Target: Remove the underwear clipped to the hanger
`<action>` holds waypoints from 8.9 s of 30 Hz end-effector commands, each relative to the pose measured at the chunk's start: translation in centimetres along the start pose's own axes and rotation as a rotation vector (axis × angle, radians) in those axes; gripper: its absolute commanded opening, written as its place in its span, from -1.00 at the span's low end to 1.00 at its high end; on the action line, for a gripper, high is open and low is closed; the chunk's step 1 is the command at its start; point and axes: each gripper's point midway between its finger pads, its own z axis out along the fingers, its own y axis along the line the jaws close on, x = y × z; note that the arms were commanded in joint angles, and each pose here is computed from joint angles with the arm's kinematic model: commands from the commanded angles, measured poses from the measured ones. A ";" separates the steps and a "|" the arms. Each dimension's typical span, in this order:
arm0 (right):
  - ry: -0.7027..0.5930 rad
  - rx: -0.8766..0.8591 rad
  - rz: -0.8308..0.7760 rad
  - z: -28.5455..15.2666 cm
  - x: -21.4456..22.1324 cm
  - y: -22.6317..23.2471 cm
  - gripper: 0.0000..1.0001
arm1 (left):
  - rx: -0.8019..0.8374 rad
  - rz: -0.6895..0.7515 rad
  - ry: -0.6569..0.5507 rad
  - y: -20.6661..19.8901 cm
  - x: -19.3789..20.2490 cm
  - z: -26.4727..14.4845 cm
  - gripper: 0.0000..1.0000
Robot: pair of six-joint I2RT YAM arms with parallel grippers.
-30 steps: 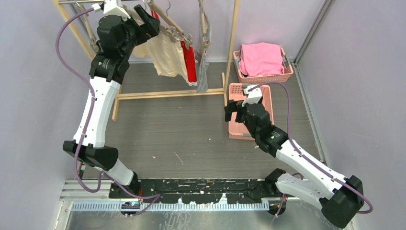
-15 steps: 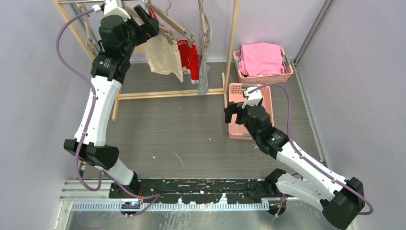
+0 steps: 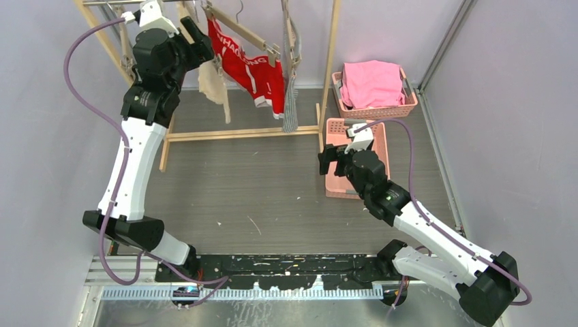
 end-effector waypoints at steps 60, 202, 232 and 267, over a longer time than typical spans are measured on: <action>0.009 -0.033 -0.003 2.1 2.6 1.9 1.00 | 0.132 0.191 -0.259 -2.1 -7.2 -3.0 -1.00; -0.214 -1.158 -0.134 -7.4 -11.4 13.5 1.00 | 1.145 0.134 0.216 -5.6 13.4 -28.9 -1.00; -0.631 -1.273 0.233 -7.3 -15.8 19.0 0.90 | 1.171 -0.146 0.097 -7.3 12.0 -27.0 -0.99; -0.639 -1.174 0.180 -6.4 -18.8 20.9 -0.98 | 1.080 -0.157 0.065 -6.6 13.9 -25.5 -0.19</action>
